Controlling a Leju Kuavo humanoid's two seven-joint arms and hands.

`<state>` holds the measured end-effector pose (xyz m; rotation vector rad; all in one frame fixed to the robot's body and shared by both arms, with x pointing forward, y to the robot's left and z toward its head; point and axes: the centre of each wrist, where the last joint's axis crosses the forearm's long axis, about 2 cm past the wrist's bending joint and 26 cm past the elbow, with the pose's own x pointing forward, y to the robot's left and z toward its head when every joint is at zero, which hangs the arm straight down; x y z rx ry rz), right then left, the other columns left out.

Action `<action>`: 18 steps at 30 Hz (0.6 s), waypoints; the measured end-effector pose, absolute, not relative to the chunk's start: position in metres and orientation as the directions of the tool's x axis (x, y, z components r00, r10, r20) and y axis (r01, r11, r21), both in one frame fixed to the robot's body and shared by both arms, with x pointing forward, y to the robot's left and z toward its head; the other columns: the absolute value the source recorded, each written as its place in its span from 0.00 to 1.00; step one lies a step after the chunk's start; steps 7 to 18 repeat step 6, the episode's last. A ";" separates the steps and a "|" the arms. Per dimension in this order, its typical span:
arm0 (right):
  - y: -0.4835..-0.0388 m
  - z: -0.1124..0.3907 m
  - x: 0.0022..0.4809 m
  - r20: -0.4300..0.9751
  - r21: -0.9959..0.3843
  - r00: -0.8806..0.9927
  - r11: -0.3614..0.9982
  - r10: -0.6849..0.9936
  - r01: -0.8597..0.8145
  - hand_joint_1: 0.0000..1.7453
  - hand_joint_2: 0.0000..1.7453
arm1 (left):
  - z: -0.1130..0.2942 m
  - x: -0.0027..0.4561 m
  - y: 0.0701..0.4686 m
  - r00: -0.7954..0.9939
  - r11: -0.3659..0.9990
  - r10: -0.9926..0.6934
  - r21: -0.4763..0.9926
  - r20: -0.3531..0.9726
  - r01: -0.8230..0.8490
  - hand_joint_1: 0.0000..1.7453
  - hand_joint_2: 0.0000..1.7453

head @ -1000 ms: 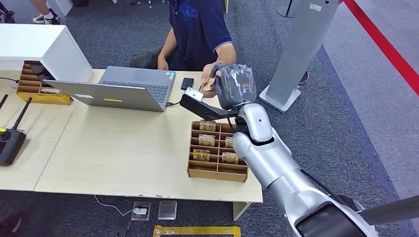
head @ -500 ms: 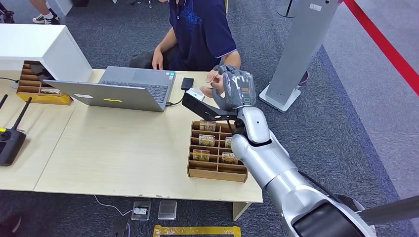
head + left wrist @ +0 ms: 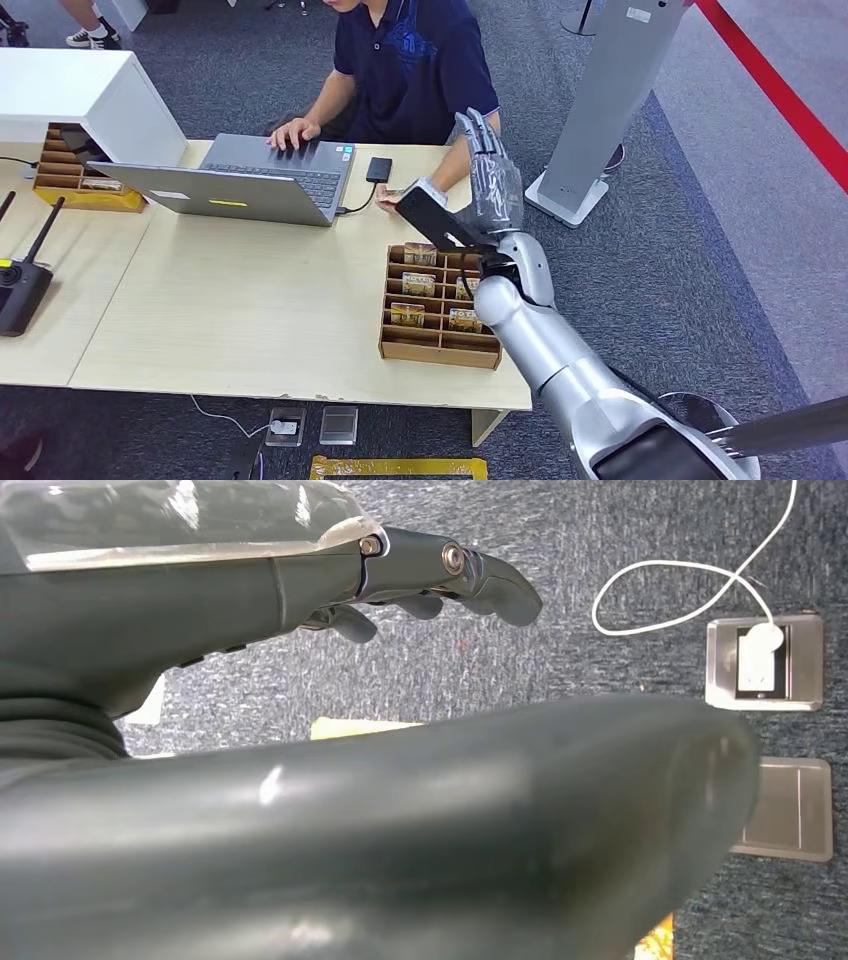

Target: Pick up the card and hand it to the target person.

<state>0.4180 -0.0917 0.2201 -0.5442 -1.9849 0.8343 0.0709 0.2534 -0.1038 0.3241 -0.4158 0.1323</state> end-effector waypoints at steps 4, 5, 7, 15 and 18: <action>-0.099 0.203 0.407 0.756 -0.512 -0.493 0.858 0.431 -0.035 0.00 1.00 | -0.104 0.071 0.253 0.908 0.942 0.060 0.277 0.414 -0.189 0.00 0.00; -0.101 0.198 0.403 0.789 -0.456 -0.484 0.889 0.379 -0.048 0.00 0.75 | -0.104 0.070 0.253 0.909 0.942 0.059 0.277 0.413 -0.187 0.00 0.00; -0.103 0.196 0.401 0.805 -0.426 -0.479 0.903 0.351 -0.054 0.00 0.67 | -0.104 0.070 0.253 0.909 0.943 0.059 0.277 0.412 -0.187 0.00 0.00; -0.103 0.196 0.401 0.805 -0.426 -0.479 0.903 0.351 -0.054 0.00 0.67 | -0.104 0.070 0.253 0.909 0.943 0.059 0.277 0.412 -0.187 0.00 0.00; -0.103 0.196 0.401 0.805 -0.426 -0.479 0.903 0.351 -0.054 0.00 0.67 | -0.104 0.070 0.253 0.909 0.943 0.059 0.277 0.412 -0.187 0.00 0.00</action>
